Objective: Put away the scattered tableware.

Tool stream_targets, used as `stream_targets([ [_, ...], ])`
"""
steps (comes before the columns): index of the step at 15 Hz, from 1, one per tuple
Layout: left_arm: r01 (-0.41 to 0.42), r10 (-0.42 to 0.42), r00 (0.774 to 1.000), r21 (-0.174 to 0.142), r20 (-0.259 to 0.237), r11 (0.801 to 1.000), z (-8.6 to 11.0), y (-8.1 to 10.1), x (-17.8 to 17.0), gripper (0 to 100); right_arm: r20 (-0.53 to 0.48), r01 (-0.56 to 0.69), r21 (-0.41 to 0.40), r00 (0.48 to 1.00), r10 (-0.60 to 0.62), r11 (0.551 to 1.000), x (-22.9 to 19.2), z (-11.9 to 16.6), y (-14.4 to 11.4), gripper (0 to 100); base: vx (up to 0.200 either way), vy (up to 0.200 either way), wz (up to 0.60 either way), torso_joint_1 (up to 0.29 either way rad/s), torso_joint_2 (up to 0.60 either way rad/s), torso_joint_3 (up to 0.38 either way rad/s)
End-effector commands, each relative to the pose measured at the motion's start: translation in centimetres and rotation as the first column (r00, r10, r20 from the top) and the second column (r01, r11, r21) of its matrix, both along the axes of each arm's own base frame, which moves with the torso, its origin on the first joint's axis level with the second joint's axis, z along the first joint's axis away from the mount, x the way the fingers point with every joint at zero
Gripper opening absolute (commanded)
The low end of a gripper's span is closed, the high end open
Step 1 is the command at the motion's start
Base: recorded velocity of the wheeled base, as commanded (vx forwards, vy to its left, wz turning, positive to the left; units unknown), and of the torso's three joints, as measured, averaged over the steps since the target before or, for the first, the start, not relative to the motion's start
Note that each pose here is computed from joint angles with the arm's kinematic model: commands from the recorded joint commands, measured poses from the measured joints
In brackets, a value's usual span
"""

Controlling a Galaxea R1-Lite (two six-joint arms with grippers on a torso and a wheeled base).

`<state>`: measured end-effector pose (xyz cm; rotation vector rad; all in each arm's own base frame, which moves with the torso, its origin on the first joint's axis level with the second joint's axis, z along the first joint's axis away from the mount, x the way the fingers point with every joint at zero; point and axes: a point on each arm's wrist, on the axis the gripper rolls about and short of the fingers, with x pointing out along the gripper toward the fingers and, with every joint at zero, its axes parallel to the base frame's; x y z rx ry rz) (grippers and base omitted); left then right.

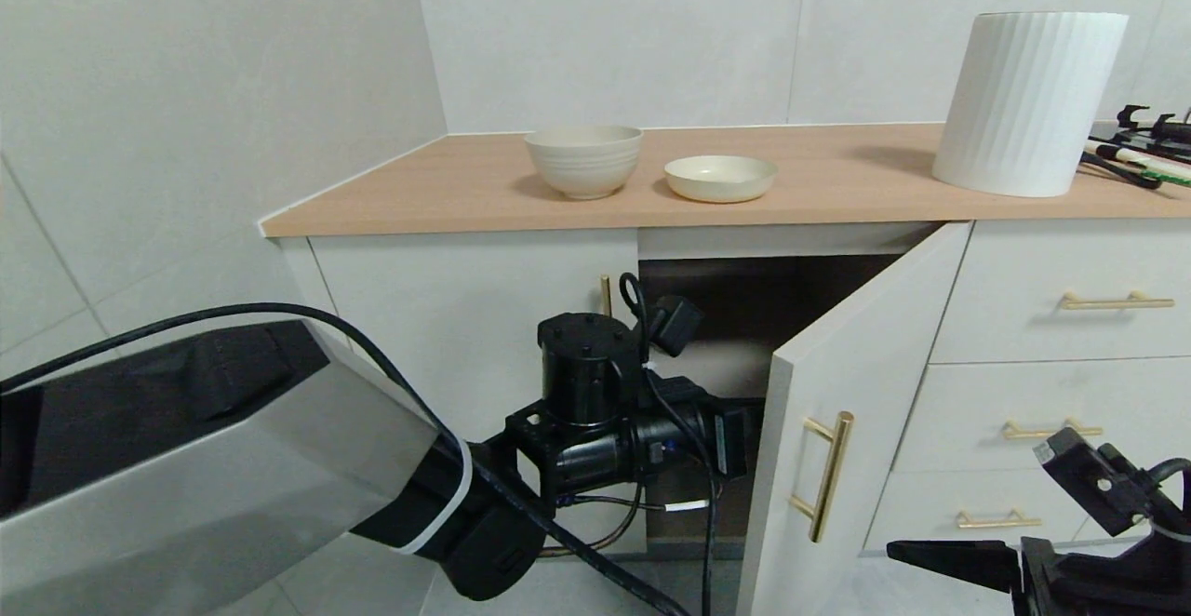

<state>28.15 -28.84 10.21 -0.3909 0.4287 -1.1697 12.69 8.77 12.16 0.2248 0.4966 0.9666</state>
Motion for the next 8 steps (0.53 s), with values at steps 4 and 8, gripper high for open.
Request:
stream_targets([
  [4, 0.014, -0.015, 0.999, -0.032, -0.030, 0.999, 0.9, -1.7, 0.6, 0, 0.006, 0.000, 0.003, 1.000, 0.000, 1.000, -0.1, 0.1, -0.1, 100, -0.150, 0.000, 0.00, 0.008, 0.00, -0.001],
  [8, 0.019, -0.020, 1.000, -0.045, -0.018, 0.999, 0.8, -2.7, 1.1, 0, 0.012, 0.002, 0.007, 1.000, -0.002, 1.000, -0.2, 0.2, -0.1, 100, 0.000, 0.000, 0.00, 0.000, 0.00, 0.000],
])
